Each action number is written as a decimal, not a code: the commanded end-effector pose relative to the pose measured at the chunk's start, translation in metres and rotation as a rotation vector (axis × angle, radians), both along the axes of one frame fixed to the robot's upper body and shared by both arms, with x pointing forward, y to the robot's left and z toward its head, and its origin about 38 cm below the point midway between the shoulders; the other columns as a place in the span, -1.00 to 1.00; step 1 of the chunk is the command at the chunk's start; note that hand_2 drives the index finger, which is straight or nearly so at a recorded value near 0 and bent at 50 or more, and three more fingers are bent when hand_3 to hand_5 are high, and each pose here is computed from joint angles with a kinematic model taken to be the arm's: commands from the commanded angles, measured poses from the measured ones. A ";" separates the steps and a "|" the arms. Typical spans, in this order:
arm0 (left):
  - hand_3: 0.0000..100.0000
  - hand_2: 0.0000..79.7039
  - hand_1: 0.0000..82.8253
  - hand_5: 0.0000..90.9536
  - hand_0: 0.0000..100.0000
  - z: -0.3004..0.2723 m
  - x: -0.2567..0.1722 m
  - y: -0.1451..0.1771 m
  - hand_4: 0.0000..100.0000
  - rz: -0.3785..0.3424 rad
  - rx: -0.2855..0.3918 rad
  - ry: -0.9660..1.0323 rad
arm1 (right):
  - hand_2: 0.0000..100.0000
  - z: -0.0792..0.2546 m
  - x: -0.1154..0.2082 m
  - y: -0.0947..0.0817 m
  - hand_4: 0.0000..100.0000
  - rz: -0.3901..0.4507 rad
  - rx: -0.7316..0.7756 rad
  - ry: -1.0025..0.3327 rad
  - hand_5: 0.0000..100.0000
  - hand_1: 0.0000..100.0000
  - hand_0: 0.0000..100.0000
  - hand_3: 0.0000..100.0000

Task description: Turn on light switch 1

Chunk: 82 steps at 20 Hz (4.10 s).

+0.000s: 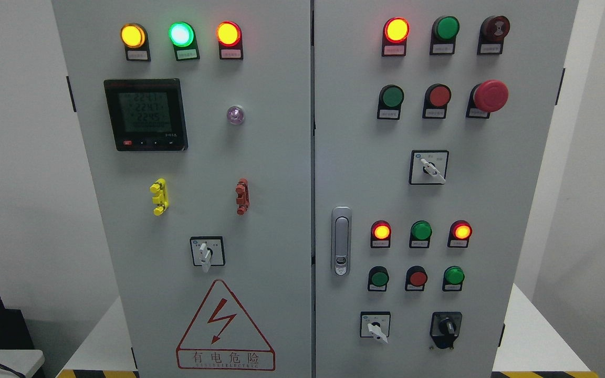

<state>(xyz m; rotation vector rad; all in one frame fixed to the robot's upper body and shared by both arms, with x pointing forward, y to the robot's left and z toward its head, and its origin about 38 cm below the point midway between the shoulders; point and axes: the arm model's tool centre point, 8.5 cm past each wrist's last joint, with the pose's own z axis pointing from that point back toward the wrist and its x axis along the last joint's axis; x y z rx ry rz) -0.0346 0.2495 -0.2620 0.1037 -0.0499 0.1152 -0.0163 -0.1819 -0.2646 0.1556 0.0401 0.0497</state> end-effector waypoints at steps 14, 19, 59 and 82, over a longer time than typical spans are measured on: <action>-1.00 -1.00 -1.00 -1.00 -0.45 -0.001 0.017 0.003 -1.00 -0.004 0.015 -0.094 | -1.00 0.000 0.000 0.000 -1.00 -0.018 0.001 0.001 -1.00 -0.22 -0.76 -1.00; -1.00 -1.00 -1.00 -1.00 -0.45 0.001 0.011 0.005 -1.00 -0.002 0.023 -0.131 | -1.00 0.000 -0.001 0.000 -1.00 -0.018 0.001 0.002 -1.00 -0.22 -0.76 -1.00; -0.44 -0.63 -1.00 -1.00 -0.28 0.138 0.152 0.151 -0.24 0.286 0.557 -1.160 | -1.00 0.000 0.000 0.000 -1.00 -0.018 0.001 0.001 -1.00 -0.22 -0.76 -1.00; 0.21 0.09 -0.32 0.24 -0.68 0.323 0.255 0.162 0.34 0.130 0.635 -1.778 | -1.00 0.000 0.000 0.000 -1.00 -0.018 0.001 0.001 -1.00 -0.22 -0.76 -1.00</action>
